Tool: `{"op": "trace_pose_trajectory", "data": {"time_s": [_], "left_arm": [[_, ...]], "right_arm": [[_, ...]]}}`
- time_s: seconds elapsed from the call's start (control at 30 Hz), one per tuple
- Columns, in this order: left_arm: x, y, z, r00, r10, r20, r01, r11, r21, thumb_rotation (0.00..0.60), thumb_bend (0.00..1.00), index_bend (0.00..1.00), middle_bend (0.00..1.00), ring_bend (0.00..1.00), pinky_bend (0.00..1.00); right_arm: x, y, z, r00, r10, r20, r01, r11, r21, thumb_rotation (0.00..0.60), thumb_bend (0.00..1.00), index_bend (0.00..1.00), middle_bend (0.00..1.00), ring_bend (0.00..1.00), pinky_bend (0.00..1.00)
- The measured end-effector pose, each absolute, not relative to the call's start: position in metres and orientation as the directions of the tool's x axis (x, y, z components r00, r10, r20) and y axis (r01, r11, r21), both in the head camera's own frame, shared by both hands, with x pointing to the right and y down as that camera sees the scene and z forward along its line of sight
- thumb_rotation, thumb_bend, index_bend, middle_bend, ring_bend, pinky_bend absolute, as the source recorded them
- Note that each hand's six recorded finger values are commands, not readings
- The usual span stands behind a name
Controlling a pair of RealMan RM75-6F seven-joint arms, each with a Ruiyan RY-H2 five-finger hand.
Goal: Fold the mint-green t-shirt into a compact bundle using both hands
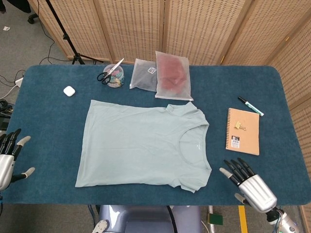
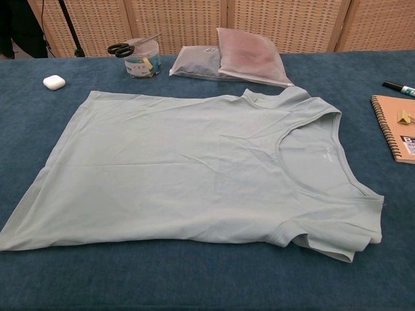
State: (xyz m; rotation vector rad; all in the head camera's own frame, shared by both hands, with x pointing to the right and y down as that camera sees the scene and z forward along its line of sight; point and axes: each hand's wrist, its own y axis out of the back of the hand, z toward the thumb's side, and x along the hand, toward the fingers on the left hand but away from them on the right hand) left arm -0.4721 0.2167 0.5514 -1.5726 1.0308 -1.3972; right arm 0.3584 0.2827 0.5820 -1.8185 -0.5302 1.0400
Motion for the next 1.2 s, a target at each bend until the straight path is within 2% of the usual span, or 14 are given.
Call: {"op": "trace_pose_trajectory", "data": {"time_s": [0.13,0.33,0.83,1.07,1.2], "left_arm": [[-0.472,0.217,0.551,0.066,-0.929,0.363,-0.074,-0.368,-0.927,0.6,0.0,0.0,0.0,0.0,0.0],[-0.475,0.216,0.551,0.056,-0.93,0.364,-0.076,-0.367,-0.927,0.6,0.0,0.0,0.0,0.0,0.0],[-0.476,0.214,0.554,0.048,-0.927,0.372,-0.072,-0.375,-0.924,0.6,0.0,0.0,0.0,0.0,0.0],[-0.477,0.213,0.555,0.04,-0.926,0.375,-0.074,-0.377,-0.923,0.6,0.0,0.0,0.0,0.0,0.0],[-0.477,0.213,0.556,0.04,-0.925,0.378,-0.072,-0.38,-0.922,0.6,0.0,0.0,0.0,0.0,0.0]], "right_arm": [[0.34,0.294,0.597,0.621,0.653,-0.433,-0.116,-0.47,-0.875,0.6,0.0,0.17,0.0,0.0,0.0],[0.317,0.297,0.613,0.681,0.602,-0.417,-0.148,-0.445,-0.883,0.6,0.0,0.21,0.0,0.0,0.0],[0.277,0.295,0.646,0.755,0.546,-0.364,-0.204,-0.332,-0.921,0.6,0.01,0.28,0.0,0.0,0.0],[0.265,0.293,0.658,0.761,0.533,-0.37,-0.236,-0.304,-0.923,0.6,0.09,0.32,0.0,0.0,0.0],[0.259,0.292,0.663,0.767,0.53,-0.362,-0.231,-0.298,-0.926,0.6,0.19,0.35,0.0,0.0,0.0]]}}
